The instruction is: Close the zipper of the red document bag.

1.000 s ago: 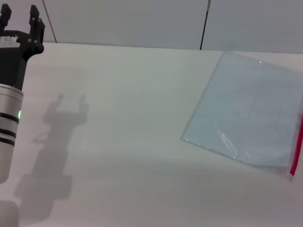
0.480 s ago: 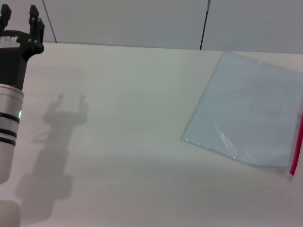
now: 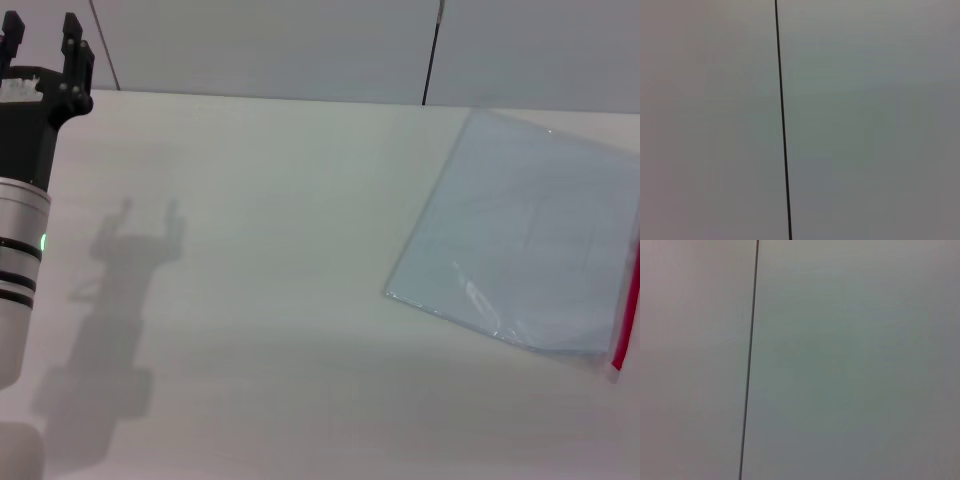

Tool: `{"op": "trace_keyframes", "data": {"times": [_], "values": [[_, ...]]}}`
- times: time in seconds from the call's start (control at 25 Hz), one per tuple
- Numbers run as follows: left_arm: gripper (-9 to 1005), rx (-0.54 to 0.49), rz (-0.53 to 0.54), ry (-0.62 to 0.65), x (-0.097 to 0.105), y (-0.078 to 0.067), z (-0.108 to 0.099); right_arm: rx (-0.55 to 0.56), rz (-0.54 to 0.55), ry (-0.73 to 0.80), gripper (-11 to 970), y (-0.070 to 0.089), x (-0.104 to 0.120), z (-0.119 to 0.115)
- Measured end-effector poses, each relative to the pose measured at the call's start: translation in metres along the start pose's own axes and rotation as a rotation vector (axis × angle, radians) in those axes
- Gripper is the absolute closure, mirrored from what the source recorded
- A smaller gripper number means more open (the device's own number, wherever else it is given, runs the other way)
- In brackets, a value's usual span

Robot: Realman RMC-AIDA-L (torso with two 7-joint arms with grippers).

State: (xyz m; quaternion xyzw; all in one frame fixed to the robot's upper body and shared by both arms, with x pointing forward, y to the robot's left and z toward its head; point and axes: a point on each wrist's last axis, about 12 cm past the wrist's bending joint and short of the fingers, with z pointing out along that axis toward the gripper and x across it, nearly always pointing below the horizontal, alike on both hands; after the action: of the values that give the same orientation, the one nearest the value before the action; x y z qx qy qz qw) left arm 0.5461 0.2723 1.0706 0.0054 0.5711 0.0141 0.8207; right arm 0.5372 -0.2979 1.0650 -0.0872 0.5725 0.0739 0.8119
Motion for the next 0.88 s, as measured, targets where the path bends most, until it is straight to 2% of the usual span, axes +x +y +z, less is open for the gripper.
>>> {"op": "trace_keyframes", "data": {"times": [0.88], "values": [[423, 0.005, -0.003, 0.006, 0.0006, -0.0012, -0.0013, 0.011, 0.001, 0.003, 75, -0.0009, 0.0006, -0.0017]]}}
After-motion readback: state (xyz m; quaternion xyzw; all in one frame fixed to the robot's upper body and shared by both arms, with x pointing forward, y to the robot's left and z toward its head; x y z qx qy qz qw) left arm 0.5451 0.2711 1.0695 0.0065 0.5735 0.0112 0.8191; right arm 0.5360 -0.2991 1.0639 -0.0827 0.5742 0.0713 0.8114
